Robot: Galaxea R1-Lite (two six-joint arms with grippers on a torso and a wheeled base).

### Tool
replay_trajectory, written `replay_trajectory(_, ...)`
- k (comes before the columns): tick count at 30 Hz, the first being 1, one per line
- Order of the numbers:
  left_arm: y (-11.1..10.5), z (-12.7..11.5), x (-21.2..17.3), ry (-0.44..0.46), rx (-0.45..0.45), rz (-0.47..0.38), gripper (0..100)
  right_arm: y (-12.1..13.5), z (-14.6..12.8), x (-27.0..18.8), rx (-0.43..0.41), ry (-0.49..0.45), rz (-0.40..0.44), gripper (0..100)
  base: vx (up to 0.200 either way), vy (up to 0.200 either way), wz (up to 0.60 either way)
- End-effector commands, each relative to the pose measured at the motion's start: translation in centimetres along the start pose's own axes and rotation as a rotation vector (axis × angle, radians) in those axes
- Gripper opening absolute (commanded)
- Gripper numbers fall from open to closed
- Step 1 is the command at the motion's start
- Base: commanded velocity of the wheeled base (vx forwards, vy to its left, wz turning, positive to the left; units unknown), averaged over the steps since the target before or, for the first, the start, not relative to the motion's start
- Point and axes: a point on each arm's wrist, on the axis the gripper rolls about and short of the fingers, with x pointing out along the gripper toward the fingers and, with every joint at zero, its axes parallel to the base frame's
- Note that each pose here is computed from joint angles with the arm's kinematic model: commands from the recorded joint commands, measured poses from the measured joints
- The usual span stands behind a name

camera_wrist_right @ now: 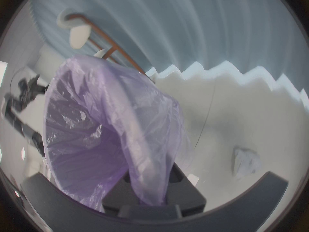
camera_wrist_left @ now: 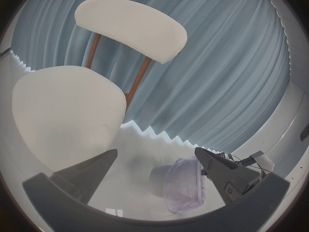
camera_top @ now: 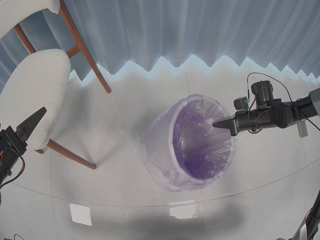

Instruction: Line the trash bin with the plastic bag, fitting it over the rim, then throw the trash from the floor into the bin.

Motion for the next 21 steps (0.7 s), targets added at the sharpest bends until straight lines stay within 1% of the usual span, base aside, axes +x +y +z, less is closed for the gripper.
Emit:
replay_trajectory(1,-0.6,0.1,0.3,0.009,-0.003,-0.042,100,0.7,-0.2,0.5,-0.226,0.006,0.031,0,0.000,0.000,0.00)
replay_trajectory(3,-0.6,0.1,0.4,0.010,-0.003,-0.041,100,1.3,-0.3,1.2,-0.285,0.014,0.053,0,0.000,0.000,0.00)
replay_trajectory(5,-0.6,0.1,0.4,0.010,-0.003,-0.041,100,1.6,-0.3,1.6,-0.303,0.017,0.064,0,0.000,0.000,0.00)
replay_trajectory(6,-0.6,0.1,0.4,0.009,-0.001,-0.040,100,2.3,-0.5,2.5,-0.314,0.027,0.088,0,0.000,0.000,0.00)
replay_trajectory(8,-0.5,0.1,0.4,0.010,-0.003,-0.038,100,2.5,-1.0,3.7,-0.313,0.047,0.100,0,0.000,0.000,0.00)
replay_trajectory(12,-0.5,0.1,0.3,0.009,-0.003,-0.035,100,2.4,-1.8,5.7,-0.315,0.075,0.089,0,0.000,0.000,0.00)
replay_trajectory(16,-0.5,0.1,0.1,0.005,-0.002,-0.031,100,2.1,-1.9,8.1,-0.329,0.033,0.082,0,0.000,0.000,0.00)
replay_trajectory(21,-0.4,0.1,0.1,0.006,-0.002,-0.029,100,2.0,-2.0,10.2,-0.291,0.023,0.094,0,0.000,0.000,0.00)
